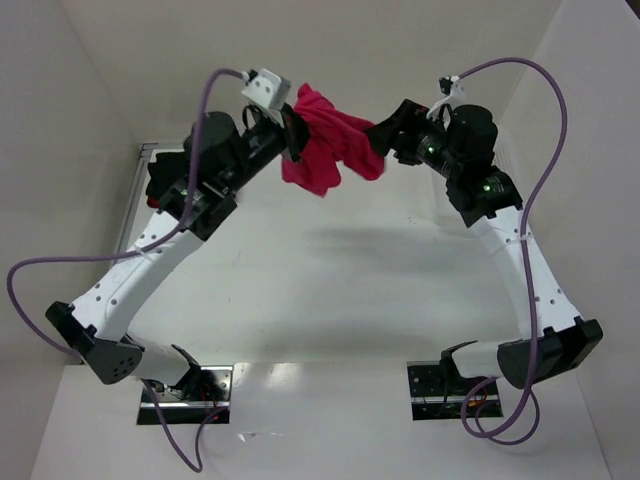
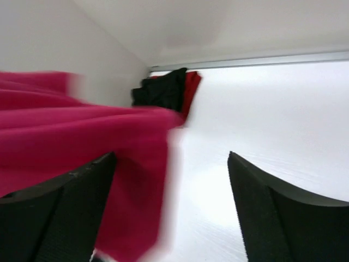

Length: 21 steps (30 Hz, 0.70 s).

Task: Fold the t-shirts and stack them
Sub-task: Move the tshirt to the center of the board

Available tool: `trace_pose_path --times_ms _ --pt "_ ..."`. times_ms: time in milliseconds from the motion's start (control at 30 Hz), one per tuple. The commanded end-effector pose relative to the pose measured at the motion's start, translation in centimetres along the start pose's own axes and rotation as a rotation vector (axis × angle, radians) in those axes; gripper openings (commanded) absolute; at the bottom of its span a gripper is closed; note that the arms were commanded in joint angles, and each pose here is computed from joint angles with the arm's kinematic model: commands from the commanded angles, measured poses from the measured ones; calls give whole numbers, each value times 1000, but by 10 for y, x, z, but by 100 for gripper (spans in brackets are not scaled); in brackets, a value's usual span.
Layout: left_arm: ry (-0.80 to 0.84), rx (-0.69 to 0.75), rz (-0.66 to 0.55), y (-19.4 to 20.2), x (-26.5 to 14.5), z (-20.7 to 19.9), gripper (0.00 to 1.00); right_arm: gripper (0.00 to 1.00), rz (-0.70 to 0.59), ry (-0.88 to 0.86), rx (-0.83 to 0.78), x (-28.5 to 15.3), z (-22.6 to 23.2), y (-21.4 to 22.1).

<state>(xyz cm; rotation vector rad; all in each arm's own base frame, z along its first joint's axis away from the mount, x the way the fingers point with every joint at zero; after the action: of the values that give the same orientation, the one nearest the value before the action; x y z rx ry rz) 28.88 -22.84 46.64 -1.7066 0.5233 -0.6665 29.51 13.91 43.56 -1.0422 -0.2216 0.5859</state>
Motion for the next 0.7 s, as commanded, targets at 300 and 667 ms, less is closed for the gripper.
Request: trace_pose_path --times_ms 300,667 --pt "-378 -196 197 -39 -30 7 0 100 -141 160 -92 -8 -15 -6" --pt "-781 -101 569 125 -31 59 0 100 -56 119 -73 -21 -17 19"
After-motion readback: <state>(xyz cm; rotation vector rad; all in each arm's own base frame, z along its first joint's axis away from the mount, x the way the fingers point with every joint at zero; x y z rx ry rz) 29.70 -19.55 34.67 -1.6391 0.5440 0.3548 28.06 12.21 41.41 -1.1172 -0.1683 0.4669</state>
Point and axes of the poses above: each gripper's point midway between its finger pads, its own x axis out along the fingers, its own z axis along the line the jaws close on, y = z × x, the point moved 9 cm from there along -x, back along the fingers, and after that the axes turned 6 degrees about -x, right-handed, at the moved point
